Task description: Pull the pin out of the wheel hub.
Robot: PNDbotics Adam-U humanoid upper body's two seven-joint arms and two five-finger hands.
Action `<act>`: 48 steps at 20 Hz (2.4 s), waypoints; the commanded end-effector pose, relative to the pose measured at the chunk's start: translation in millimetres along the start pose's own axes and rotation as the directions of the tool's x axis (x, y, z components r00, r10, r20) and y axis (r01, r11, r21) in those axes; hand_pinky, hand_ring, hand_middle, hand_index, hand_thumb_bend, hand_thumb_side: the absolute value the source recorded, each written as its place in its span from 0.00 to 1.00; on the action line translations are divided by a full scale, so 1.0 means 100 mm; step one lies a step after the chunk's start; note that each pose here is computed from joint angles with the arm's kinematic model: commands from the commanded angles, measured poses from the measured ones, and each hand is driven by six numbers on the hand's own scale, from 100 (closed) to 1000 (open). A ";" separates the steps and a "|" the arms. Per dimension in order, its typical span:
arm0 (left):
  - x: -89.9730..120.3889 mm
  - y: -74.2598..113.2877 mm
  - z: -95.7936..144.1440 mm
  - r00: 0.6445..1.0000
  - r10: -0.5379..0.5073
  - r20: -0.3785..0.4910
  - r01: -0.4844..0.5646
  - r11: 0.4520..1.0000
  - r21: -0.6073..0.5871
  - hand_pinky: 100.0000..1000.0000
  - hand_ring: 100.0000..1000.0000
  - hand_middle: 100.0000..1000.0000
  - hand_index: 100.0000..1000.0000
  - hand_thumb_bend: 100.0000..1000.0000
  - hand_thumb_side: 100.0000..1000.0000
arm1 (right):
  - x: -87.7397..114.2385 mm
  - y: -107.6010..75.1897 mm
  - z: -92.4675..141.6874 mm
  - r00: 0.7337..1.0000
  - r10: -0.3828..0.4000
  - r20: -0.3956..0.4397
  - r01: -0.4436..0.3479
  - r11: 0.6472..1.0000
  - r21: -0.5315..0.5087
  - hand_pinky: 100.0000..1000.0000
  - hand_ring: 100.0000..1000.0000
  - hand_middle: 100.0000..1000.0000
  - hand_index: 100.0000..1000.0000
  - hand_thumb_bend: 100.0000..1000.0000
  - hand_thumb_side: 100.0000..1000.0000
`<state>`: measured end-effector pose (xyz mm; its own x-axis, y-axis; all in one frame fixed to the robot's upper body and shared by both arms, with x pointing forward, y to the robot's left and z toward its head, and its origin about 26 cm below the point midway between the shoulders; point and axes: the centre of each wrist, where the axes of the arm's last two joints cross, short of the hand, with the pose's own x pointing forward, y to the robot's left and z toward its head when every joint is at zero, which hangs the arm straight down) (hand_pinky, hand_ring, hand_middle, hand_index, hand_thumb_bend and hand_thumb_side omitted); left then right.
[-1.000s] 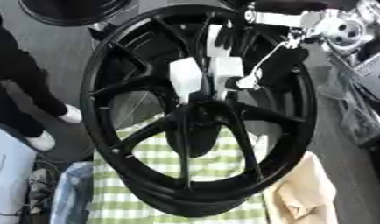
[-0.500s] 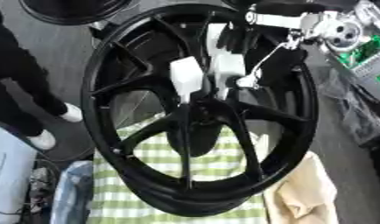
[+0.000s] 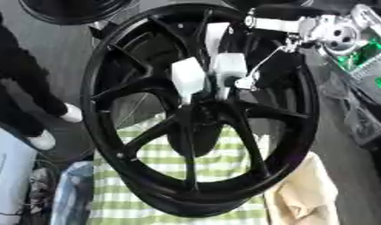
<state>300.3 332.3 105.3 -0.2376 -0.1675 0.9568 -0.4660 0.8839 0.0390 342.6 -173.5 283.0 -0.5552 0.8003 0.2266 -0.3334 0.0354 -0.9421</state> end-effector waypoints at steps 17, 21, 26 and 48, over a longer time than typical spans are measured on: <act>0.05 0.04 -0.02 1.000 -0.009 0.024 0.009 1.000 0.002 0.76 0.76 0.65 0.71 0.24 0.66 | 0.06 -0.15 0.14 0.996 -0.081 0.028 0.082 0.994 -0.076 0.64 0.51 0.32 0.46 0.01 0.00; 0.05 0.04 -0.02 1.000 -0.010 0.022 0.010 1.000 0.003 0.76 0.76 0.65 0.71 0.23 0.66 | 0.08 -0.26 0.29 0.994 -0.089 0.057 0.096 0.987 -0.133 0.64 0.51 0.31 0.45 0.02 0.00; 0.05 0.05 -0.02 1.000 -0.010 0.022 0.010 1.000 0.007 0.76 0.76 0.65 0.71 0.23 0.66 | 0.04 -0.41 0.52 0.991 -0.110 0.074 0.124 0.968 -0.218 0.64 0.50 0.30 0.45 0.00 0.00; 0.08 0.06 -0.03 0.999 -0.007 0.035 0.005 0.999 0.033 0.76 0.76 0.66 0.71 0.23 0.66 | -1.51 0.05 1.62 0.741 -0.598 -0.307 0.097 0.547 -0.831 0.68 0.55 0.40 0.55 0.00 0.00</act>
<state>298.5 335.0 103.6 -0.2358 -0.1684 0.9571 -0.4865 0.8730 0.0337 303.5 -380.3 275.6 0.0087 0.7534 0.6575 0.3296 0.6186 -0.7132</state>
